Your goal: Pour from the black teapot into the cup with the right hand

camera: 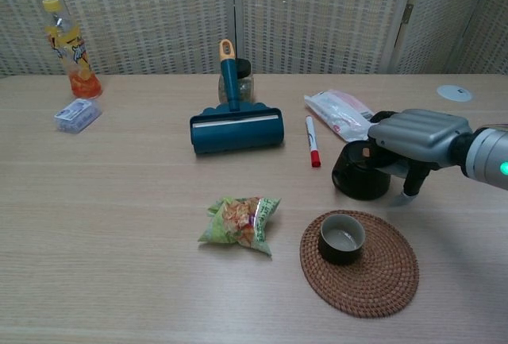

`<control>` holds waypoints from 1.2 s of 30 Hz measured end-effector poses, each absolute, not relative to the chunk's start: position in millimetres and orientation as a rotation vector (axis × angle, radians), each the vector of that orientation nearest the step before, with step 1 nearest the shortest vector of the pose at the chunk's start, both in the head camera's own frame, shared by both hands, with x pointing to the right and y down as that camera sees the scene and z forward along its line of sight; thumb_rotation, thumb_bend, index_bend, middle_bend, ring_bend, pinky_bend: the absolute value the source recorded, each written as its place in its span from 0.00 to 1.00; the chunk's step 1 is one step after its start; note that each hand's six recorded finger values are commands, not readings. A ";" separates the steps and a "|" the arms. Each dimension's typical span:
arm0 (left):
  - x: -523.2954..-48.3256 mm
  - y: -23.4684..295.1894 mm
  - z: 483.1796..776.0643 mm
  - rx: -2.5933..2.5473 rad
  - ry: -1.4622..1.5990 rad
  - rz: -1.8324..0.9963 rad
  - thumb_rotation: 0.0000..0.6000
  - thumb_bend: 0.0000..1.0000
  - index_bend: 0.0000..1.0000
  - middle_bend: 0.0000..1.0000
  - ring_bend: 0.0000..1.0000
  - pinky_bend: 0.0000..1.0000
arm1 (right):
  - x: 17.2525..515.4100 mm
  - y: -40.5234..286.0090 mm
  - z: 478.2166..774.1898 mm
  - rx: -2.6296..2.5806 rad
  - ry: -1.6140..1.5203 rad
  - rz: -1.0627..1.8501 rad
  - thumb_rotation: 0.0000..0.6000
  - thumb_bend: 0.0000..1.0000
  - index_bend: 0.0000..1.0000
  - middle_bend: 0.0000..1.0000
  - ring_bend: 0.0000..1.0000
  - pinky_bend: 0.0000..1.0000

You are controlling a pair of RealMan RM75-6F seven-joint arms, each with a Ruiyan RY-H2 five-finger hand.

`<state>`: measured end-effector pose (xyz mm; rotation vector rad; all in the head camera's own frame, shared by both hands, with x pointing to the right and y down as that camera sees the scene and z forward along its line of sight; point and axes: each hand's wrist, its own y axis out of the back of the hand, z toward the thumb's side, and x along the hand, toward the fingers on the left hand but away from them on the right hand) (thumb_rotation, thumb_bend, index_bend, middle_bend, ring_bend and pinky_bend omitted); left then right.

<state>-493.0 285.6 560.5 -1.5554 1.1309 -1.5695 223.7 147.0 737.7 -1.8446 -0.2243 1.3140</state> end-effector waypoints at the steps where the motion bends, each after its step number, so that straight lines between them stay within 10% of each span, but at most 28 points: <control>1: -493.0 285.5 560.5 -1.555 1.130 -1.570 1.00 0.18 0.28 0.09 0.12 0.04 | 223.9 146.1 737.2 -1.849 -0.226 1.313 0.80 0.00 0.94 0.94 0.86 0.06; 6: -491.7 284.9 560.9 -1.557 1.126 -1.568 1.00 0.18 0.28 0.09 0.12 0.04 | 224.8 139.4 730.6 -1.853 -0.233 1.303 0.48 0.00 0.95 0.94 0.86 0.06; 30: -489.9 283.2 561.7 -1.558 1.123 -1.565 1.00 0.18 0.28 0.09 0.12 0.04 | 215.4 115.8 693.6 -1.878 -0.365 1.233 0.47 0.00 1.00 1.00 0.95 0.18; 36: -490.2 283.6 561.4 -1.558 1.126 -1.564 1.00 0.18 0.28 0.10 0.12 0.04 | 213.5 112.0 688.5 -1.865 -0.370 1.224 0.47 0.18 1.00 1.00 0.95 0.20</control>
